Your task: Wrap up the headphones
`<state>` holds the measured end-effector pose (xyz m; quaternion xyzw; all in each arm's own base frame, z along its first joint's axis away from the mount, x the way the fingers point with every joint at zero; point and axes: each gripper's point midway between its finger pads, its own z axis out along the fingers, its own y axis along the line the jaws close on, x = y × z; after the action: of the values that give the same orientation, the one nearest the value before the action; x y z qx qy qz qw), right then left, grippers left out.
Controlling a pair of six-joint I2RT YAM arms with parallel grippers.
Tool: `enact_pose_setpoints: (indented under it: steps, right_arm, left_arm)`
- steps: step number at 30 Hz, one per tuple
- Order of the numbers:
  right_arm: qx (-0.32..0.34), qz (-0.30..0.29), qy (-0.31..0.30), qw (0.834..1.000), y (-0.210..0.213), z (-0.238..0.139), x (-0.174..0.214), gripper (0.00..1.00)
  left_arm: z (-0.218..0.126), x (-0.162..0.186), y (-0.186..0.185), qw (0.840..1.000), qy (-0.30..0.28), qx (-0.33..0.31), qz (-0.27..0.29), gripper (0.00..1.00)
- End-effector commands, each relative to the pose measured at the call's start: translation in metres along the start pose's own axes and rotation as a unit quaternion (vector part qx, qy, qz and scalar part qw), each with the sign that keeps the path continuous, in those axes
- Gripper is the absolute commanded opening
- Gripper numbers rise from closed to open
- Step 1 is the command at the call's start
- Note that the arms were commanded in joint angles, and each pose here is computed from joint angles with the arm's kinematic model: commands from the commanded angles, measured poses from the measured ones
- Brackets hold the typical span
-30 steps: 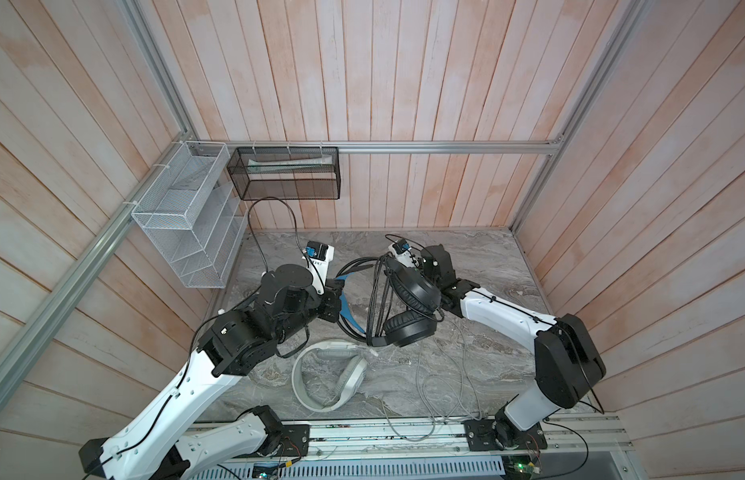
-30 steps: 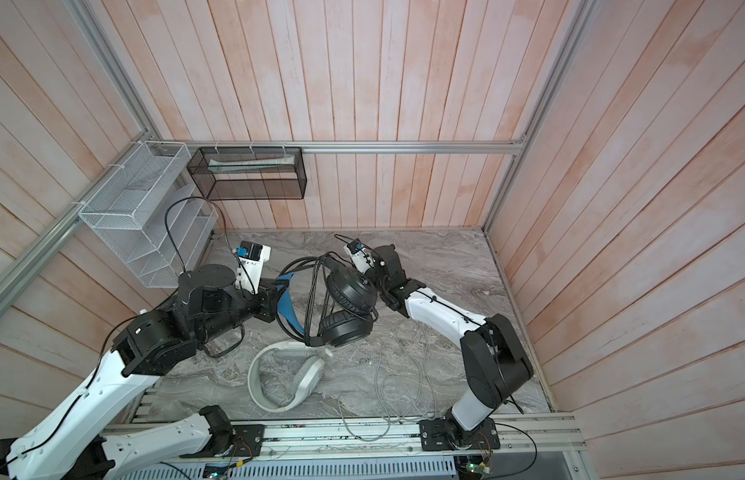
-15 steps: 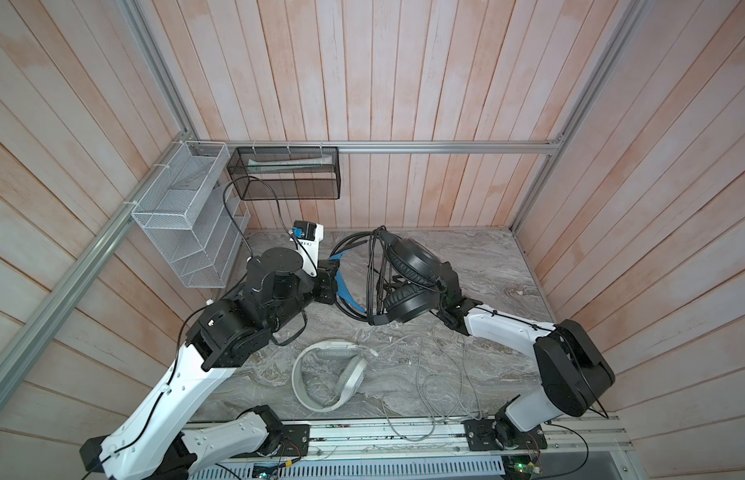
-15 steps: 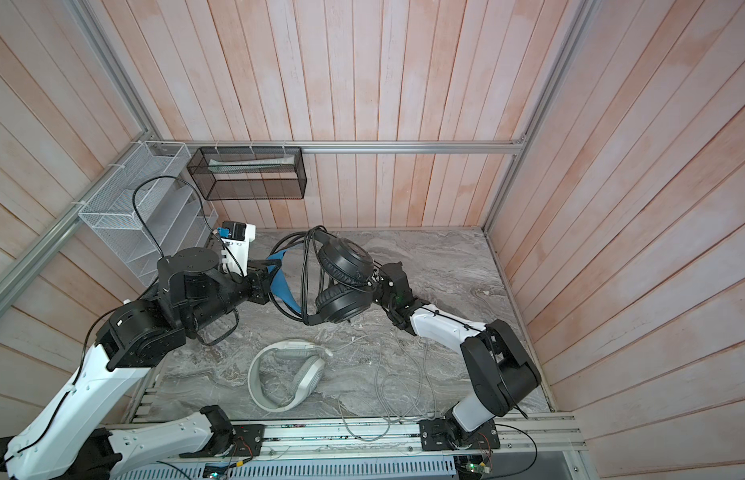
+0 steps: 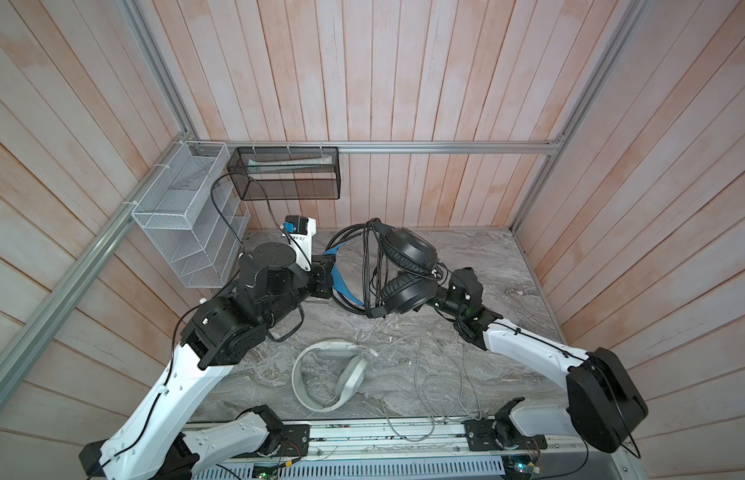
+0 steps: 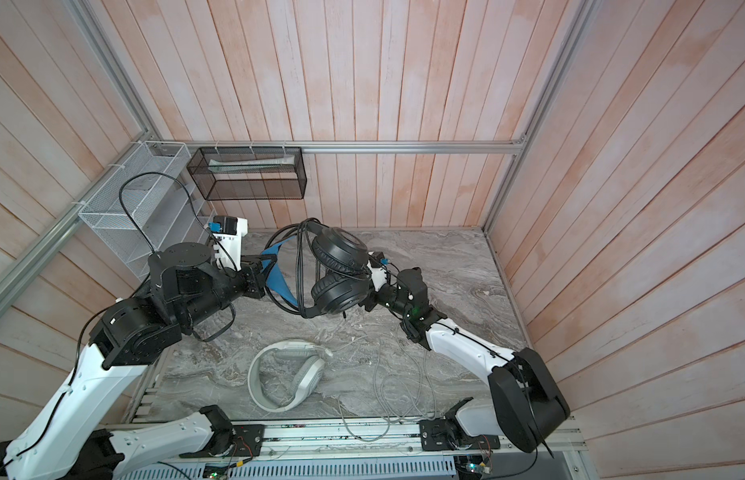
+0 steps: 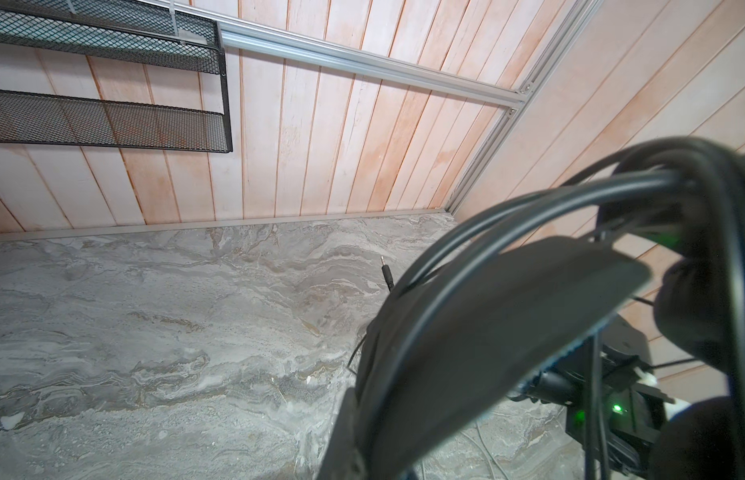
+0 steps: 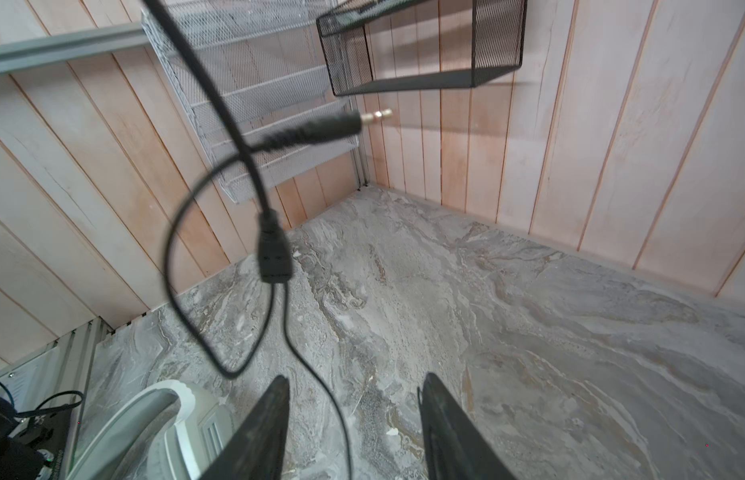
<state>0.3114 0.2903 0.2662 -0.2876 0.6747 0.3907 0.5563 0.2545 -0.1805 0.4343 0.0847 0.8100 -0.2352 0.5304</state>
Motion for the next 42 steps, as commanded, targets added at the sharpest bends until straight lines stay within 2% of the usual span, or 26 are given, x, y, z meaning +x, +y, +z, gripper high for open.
enact_pose_setpoints:
  steps: [1, 5, 14, 22, 30, 38, 41, 42]
  right_arm:
    - [-0.005, 0.001, -0.038, 0.999, 0.009, -0.014, -0.025, 0.54]
    - [-0.021, 0.003, -0.052, 0.998, 0.015, -0.014, -0.036, 0.55]
    - [-0.069, 0.013, -0.041, 0.997, 0.032, 0.003, -0.028, 0.55]
    - [-0.084, 0.02, -0.064, 0.994, 0.053, -0.008, -0.037, 0.54]
    - [-0.064, 0.025, -0.064, 0.996, 0.056, -0.004, -0.036, 0.54]
    - [-0.006, 0.018, -0.031, 0.999, 0.026, 0.023, -0.016, 0.51]
    - [-0.003, 0.017, -0.026, 1.0, 0.022, 0.032, -0.015, 0.48]
    - [-0.003, 0.017, -0.029, 0.999, 0.022, 0.033, -0.017, 0.44]
  left_arm:
    - [-0.013, -0.033, -0.011, 0.998, -0.052, 0.029, -0.031, 0.0]
    - [-0.009, -0.033, -0.013, 0.998, -0.051, 0.032, -0.032, 0.0]
    - [-0.008, -0.032, -0.012, 0.998, -0.049, 0.03, -0.038, 0.0]
    - [-0.005, -0.032, -0.011, 0.998, -0.048, 0.026, -0.039, 0.0]
    - [-0.003, -0.032, -0.012, 0.998, -0.047, 0.027, -0.04, 0.0]
    - [-0.005, -0.033, -0.012, 0.998, -0.048, 0.028, -0.043, 0.0]
    - [-0.005, -0.034, -0.012, 0.998, -0.048, 0.028, -0.044, 0.0]
    - [-0.005, -0.034, -0.012, 0.998, -0.048, 0.027, -0.043, 0.0]
